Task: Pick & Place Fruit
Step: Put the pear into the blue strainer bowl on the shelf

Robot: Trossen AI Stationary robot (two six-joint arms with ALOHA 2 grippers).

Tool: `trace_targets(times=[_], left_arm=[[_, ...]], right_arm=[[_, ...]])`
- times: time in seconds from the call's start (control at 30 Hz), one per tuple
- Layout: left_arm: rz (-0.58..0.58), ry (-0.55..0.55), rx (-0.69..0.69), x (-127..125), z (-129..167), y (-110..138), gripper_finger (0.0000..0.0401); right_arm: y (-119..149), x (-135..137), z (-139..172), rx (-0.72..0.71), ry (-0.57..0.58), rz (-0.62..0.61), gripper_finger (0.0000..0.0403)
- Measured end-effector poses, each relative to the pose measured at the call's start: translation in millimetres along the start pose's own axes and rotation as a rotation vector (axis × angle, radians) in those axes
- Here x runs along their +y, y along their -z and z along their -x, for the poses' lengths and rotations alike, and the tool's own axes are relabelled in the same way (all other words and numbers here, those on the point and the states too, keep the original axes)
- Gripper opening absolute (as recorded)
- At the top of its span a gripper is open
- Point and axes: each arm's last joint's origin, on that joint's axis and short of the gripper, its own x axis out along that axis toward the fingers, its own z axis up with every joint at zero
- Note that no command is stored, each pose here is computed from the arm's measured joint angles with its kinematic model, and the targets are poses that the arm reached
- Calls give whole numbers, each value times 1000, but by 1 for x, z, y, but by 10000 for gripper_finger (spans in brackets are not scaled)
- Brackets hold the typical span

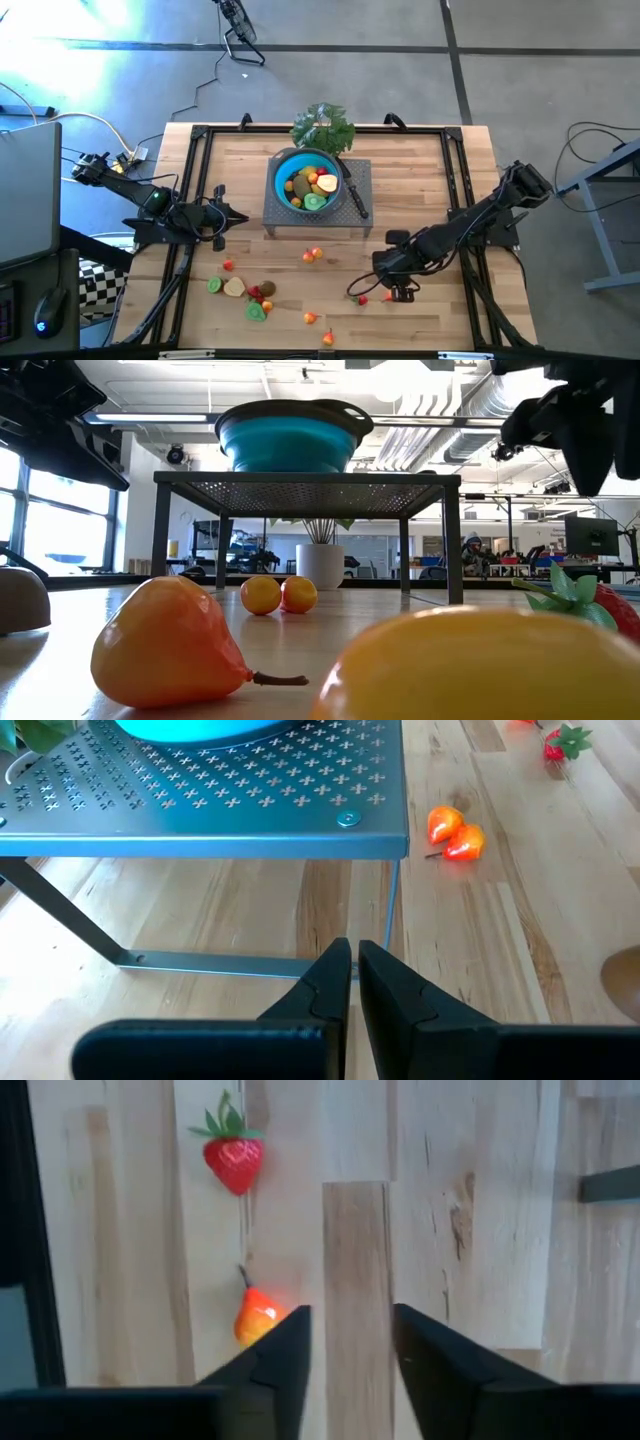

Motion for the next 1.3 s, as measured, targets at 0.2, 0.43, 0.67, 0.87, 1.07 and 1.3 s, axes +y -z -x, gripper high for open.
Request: trace_targets(times=[0.2,0.43,0.67,0.87,1.07,1.3], left_arm=[[-1,0,2,0,0,0,22],[-7,-3,12,0,0,1,22],[-7,-3,12,0,0,1,22],[-7,-3,12,0,0,1,22],[-7,-3,12,0,0,1,22],[-7,-3,12,0,0,1,22]], right_arm=[[-4,2,0,-40,-27,-105,230],[0,9,0,-21,-53,-71,301],[9,25,-7,-31,-12,-3,296],[9,32,-25,-6,10,-9,293],[11,35,-48,79,20,-13,293],[14,40,-63,146,1,-33,293]])
